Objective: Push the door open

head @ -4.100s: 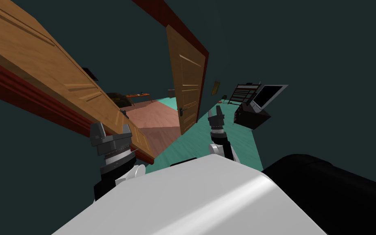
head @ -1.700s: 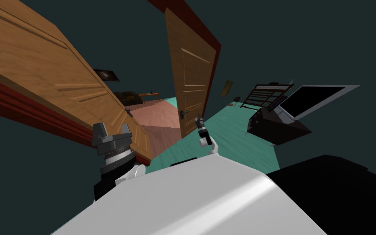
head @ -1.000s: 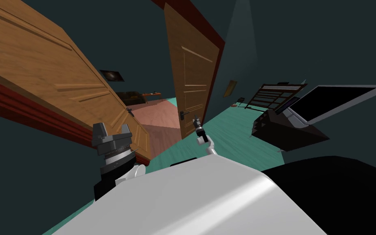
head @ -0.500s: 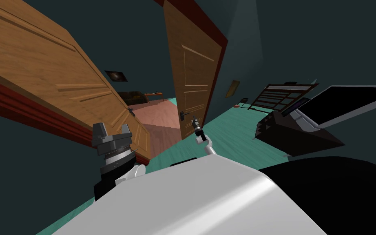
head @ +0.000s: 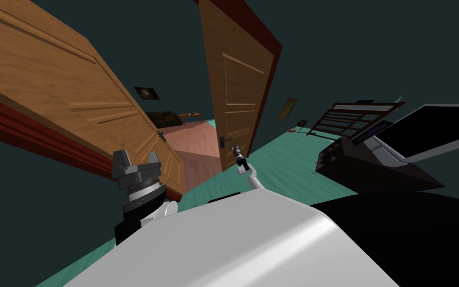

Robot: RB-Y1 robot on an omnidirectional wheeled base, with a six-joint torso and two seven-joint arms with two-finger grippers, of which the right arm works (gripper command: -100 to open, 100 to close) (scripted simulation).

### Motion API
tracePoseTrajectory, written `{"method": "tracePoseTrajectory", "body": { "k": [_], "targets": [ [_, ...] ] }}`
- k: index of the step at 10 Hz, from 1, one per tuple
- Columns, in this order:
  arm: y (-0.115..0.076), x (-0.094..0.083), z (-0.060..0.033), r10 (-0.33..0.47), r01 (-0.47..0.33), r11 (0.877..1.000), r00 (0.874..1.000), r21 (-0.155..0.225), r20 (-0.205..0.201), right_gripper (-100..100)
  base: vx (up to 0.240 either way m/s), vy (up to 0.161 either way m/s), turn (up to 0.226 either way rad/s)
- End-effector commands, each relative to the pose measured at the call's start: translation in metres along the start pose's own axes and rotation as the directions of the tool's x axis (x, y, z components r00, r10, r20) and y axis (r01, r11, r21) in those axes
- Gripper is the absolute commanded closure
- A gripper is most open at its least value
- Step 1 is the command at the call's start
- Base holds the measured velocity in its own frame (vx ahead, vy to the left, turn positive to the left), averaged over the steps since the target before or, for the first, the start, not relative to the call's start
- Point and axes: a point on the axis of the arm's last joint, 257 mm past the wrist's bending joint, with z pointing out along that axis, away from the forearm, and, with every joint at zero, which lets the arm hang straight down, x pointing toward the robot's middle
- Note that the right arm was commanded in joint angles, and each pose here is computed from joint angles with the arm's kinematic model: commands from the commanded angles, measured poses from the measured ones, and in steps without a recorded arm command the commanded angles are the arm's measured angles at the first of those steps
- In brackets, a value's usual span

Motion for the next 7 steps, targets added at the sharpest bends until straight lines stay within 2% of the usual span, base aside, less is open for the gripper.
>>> {"method": "tracePoseTrajectory", "body": {
  "k": [1, 2, 3, 6, 7],
  "targets": [
    [-0.009, 0.001, 0.0005, 0.001, -0.001, 1.0, 1.0, 0.019, -0.003, -100, 0.039, -0.055, 0.042],
    [-0.018, 0.005, 0.0054, 0.004, -0.003, 0.999, 1.0, 0.036, -0.012, -100, 0.037, -0.072, 0.067],
    [-0.02, 0.005, 0.0046, 0.004, -0.003, 0.999, 1.0, 0.042, -0.011, -100, 0.025, -0.064, 0.05],
    [-0.041, 0.016, 0.0184, 0.009, -0.006, 0.996, 0.999, 0.088, -0.035, -100, 0.051, -0.084, 0.101],
    [-0.05, 0.015, 0.0149, 0.009, -0.005, 0.994, 0.999, 0.107, -0.033, -100, 0.041, -0.088, 0.033]
  ]
}}
